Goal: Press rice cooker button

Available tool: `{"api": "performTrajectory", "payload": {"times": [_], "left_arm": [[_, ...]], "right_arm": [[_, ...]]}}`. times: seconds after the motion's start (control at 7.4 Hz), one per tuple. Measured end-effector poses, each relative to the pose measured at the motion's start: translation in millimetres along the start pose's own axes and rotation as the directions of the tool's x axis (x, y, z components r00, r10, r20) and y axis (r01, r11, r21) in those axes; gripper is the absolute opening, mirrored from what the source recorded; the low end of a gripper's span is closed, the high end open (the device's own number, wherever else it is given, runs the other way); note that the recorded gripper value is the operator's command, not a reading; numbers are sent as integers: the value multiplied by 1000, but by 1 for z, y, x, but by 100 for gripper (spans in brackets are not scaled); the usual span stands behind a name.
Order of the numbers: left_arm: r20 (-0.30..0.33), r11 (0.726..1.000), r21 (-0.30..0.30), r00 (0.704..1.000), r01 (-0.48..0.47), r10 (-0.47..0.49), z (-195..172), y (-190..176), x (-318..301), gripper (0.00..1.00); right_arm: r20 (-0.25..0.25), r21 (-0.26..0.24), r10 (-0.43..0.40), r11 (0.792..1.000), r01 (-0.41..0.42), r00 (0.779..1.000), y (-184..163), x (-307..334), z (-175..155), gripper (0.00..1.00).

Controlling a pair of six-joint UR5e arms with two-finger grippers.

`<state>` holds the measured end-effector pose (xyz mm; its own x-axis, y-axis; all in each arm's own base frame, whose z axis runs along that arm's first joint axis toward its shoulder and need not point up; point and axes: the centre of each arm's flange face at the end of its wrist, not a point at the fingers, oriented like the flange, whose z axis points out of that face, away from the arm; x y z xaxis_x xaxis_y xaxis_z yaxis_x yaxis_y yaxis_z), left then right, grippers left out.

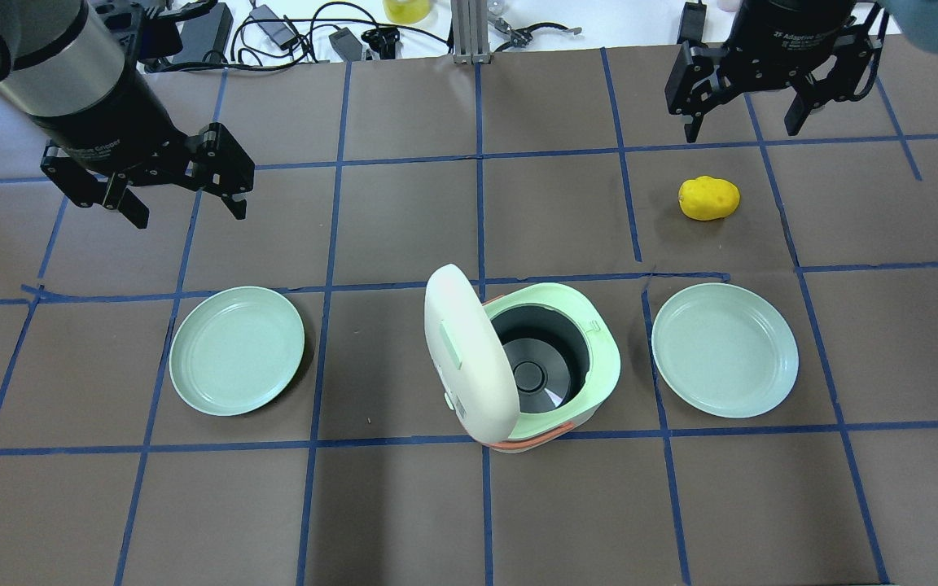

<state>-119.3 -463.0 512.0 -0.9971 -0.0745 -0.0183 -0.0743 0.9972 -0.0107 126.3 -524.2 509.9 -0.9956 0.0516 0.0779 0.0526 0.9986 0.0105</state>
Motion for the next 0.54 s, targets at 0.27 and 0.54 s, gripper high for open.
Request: {"api": "performTrajectory", "payload": {"times": [0.27, 0.54], "left_arm": [[0, 1000, 0, 1000, 0, 0, 0, 0, 0, 100], [0, 1000, 0, 1000, 0, 0, 0, 0, 0, 100]], "right_arm": [[5, -5, 0, 1000, 0, 1000, 2, 0, 2, 100], [13, -10, 1, 1000, -1, 1000, 3, -2, 6, 100]]}}
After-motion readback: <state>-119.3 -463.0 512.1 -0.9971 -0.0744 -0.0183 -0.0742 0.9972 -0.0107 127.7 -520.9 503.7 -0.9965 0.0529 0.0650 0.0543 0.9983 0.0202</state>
